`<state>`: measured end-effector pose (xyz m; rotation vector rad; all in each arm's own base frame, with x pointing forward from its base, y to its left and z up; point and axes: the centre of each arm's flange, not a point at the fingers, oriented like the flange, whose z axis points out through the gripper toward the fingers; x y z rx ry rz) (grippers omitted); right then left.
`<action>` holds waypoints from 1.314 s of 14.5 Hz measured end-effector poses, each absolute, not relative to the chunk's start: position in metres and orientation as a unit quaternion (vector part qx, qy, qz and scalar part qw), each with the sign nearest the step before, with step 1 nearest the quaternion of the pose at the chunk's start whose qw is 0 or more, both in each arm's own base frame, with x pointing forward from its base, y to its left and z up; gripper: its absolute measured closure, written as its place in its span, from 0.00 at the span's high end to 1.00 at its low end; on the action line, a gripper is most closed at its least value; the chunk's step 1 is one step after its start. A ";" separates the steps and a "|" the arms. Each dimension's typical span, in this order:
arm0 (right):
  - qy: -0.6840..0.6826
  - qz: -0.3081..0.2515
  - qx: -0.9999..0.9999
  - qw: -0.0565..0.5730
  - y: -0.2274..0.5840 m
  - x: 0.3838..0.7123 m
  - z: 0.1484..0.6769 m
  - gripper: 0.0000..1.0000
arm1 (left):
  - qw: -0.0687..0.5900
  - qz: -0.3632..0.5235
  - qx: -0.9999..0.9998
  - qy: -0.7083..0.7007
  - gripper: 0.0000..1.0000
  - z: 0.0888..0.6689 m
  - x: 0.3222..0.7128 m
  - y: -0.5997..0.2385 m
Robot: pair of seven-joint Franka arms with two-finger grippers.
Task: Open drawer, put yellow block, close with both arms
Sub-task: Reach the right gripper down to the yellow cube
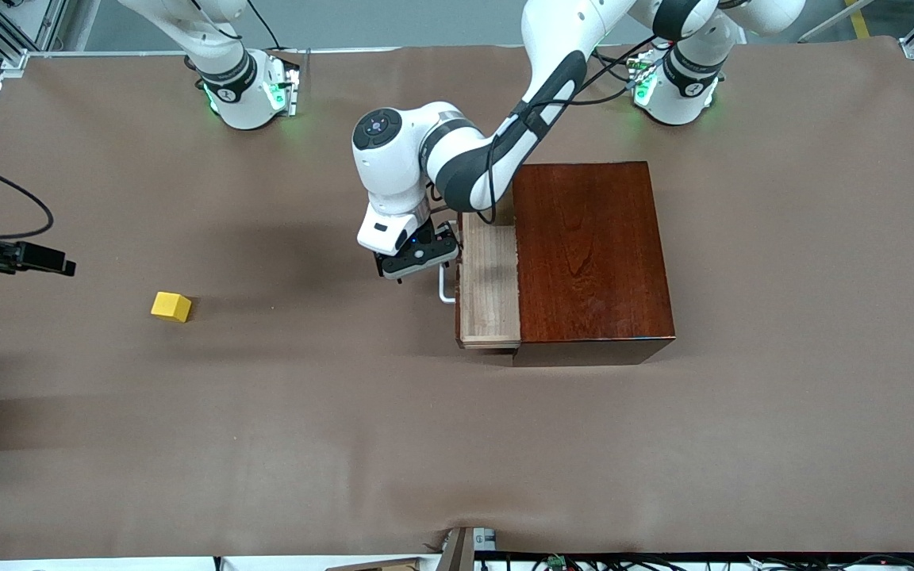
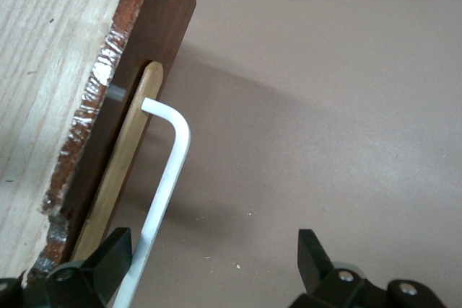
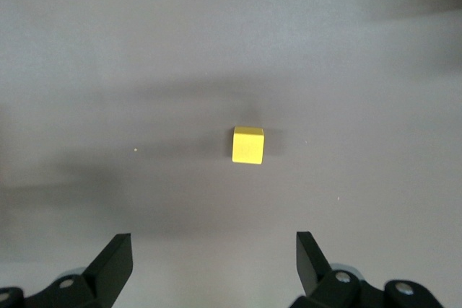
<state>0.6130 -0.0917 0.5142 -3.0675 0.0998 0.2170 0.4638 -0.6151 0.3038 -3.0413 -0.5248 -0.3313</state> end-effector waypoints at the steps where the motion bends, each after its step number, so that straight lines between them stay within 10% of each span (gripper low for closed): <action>1: 0.032 0.066 -0.997 0.032 -0.092 0.618 0.504 1.00 | 0.019 -0.107 -0.980 -0.169 1.00 0.304 0.464 -0.615; 19: 0.055 0.091 -0.994 0.038 -0.111 0.616 0.309 1.00 | -0.002 -0.111 -0.981 -0.162 1.00 0.306 0.461 -0.630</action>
